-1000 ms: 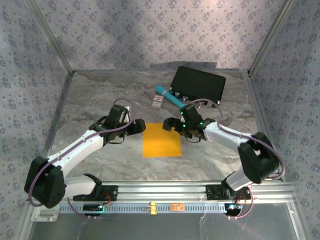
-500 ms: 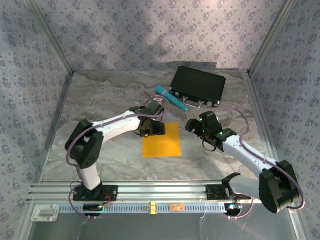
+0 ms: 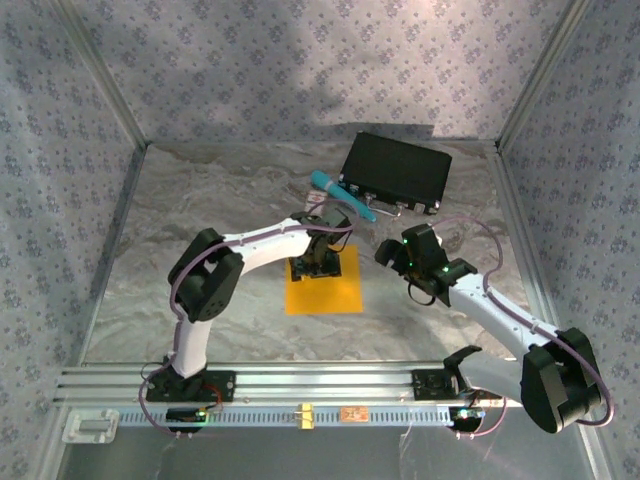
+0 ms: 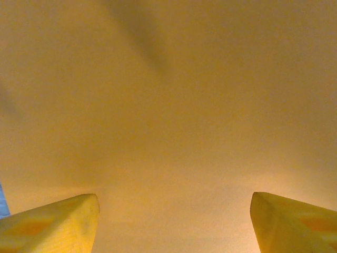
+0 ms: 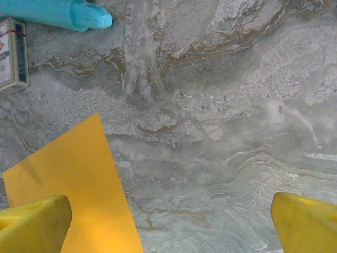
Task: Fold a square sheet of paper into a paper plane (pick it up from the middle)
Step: Move the square sheet of paper to the center of the table.
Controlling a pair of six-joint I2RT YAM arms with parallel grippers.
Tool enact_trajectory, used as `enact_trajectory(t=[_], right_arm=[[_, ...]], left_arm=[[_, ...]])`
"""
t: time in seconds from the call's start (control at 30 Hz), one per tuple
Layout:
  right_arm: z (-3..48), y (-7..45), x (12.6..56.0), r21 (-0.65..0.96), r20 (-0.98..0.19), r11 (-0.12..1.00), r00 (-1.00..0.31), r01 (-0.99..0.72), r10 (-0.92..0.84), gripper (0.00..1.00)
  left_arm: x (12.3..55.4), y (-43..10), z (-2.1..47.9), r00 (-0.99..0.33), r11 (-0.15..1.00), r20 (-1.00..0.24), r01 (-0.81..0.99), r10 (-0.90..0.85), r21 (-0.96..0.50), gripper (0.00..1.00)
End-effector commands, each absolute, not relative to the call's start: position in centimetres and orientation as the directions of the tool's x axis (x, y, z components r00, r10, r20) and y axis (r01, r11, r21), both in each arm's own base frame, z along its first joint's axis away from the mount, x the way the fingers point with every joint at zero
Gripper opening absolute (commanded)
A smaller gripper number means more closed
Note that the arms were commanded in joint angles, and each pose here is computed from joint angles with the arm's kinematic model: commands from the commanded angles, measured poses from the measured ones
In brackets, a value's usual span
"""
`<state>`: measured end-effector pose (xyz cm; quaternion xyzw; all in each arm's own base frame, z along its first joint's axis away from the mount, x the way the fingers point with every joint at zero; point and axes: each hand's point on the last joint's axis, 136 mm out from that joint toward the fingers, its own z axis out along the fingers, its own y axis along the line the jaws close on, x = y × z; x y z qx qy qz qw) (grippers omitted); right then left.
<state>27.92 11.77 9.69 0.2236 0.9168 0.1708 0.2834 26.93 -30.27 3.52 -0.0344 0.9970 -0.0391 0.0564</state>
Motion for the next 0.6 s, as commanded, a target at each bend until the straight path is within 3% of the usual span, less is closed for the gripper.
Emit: enact_trajectory(t=[0.0, 0.2, 0.57], right_arm=[[8.9, 11.1, 27.1, 0.413, -0.428, 0.848, -0.751, 0.331, 0.502, 0.99], [8.9, 12.1, 27.1, 0.445, -0.423, 0.850, -0.771, 0.281, 0.476, 0.99], [9.0, 13.5, 26.9, 0.483, -0.414, 0.851, -0.803, 0.205, 0.428, 0.99]], left_arm=[[27.0, -30.4, 3.8, -0.993, 0.997, -0.102, -0.063, -0.067, -0.042, 0.76], [27.0, -31.4, 2.9, -0.995, 0.996, -0.079, -0.050, -0.056, -0.071, 0.76], [25.9, -28.9, 0.9, -0.999, 0.999, -0.037, 0.032, 0.033, 0.015, 0.76]])
